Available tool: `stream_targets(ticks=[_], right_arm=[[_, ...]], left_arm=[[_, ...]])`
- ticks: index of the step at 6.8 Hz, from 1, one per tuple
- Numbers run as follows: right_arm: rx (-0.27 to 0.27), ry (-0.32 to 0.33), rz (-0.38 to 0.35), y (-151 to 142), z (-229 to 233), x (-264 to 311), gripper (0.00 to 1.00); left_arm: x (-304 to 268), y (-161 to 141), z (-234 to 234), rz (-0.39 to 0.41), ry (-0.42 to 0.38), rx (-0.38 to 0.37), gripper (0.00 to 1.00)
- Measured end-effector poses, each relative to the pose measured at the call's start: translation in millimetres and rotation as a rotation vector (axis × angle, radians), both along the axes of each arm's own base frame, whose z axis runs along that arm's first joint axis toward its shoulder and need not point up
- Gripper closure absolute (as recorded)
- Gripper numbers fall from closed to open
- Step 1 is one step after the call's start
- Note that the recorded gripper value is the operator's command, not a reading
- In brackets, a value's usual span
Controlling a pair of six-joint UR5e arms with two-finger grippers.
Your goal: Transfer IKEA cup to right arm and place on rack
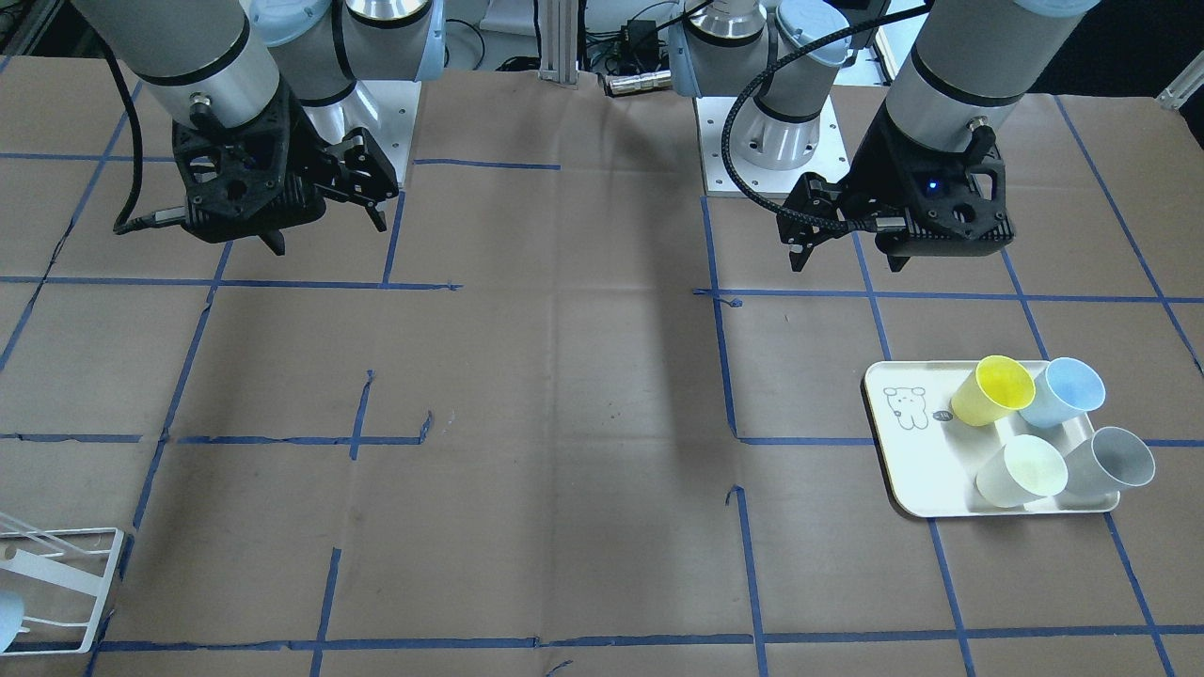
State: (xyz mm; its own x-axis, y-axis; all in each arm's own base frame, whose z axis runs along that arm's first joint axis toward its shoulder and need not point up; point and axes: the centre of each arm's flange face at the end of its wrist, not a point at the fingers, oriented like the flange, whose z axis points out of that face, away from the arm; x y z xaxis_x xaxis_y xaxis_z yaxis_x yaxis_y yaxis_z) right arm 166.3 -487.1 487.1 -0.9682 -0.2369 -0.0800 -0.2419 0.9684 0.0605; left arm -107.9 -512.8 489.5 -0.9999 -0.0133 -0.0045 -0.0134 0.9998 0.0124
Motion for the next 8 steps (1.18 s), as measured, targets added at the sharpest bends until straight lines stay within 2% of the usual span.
stream_targets(ticks=[1,3,8], right_arm=[[-0.019,0.021,0.004,18.6,7.7,2.0,0.0],[-0.034,0.033,-0.035,50.8,7.1,0.9,0.0],[-0.066,0.084,-0.061,56.3,0.2,-4.6,0.0]], left_arm=[[0.0,-0.4,-0.2,0.0,0.0,0.0,0.0],[-0.1,-0.9,-0.8,0.0,0.001,0.001,0.0],[-0.1,-1.4,-1.5,0.001,0.001,0.003,0.0]])
